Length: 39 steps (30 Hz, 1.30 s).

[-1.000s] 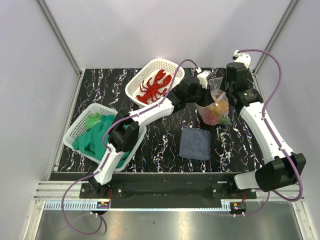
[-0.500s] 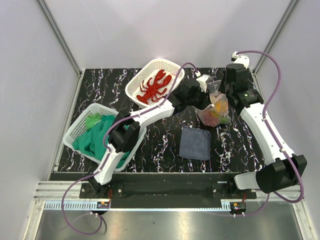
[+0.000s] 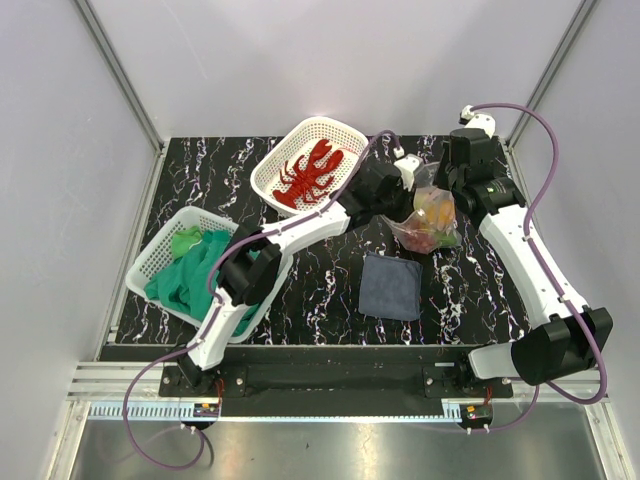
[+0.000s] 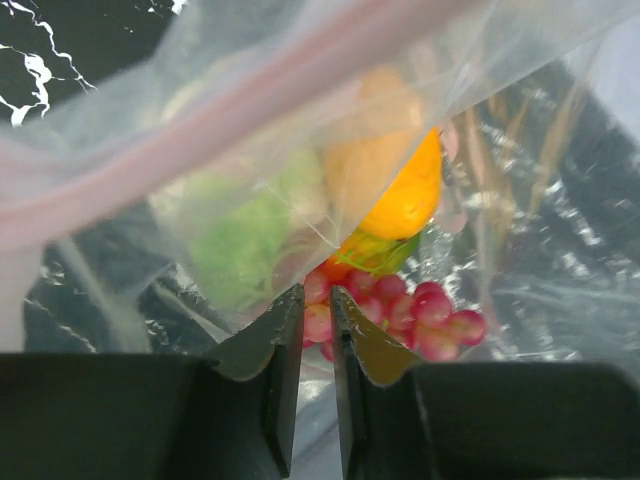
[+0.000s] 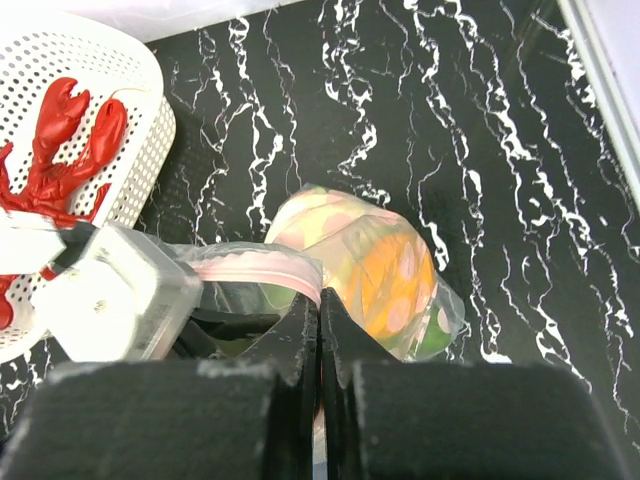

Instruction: Open the zip-top bag and remove the fake food

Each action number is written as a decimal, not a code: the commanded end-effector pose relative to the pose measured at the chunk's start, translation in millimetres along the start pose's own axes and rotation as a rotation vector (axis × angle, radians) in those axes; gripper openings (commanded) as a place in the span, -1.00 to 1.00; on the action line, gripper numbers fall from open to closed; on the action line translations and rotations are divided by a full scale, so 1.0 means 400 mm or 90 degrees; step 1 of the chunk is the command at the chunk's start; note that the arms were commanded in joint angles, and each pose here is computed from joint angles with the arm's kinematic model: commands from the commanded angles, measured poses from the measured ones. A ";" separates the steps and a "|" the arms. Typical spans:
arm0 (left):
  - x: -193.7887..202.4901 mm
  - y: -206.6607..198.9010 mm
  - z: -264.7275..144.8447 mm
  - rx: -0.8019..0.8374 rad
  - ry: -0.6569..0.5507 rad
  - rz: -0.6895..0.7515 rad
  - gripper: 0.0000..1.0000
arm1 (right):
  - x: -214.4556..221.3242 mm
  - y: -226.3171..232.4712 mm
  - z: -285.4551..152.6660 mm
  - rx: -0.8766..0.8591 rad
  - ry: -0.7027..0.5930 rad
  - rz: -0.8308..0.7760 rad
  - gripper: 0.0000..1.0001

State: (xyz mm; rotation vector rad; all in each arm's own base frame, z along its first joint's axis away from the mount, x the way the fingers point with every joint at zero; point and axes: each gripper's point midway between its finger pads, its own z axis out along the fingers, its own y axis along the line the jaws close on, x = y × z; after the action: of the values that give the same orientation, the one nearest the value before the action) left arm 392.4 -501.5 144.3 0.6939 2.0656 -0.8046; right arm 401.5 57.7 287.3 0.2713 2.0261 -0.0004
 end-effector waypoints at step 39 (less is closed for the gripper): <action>0.030 -0.060 -0.014 0.085 0.059 -0.075 -0.91 | -0.078 0.044 -0.026 -0.065 -0.052 0.032 -1.00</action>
State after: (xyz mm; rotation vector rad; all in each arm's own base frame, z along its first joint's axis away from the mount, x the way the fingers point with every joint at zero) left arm 353.1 -506.1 156.3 0.7212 2.1708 -1.0290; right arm 400.8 76.2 284.4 0.2289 2.0416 0.1173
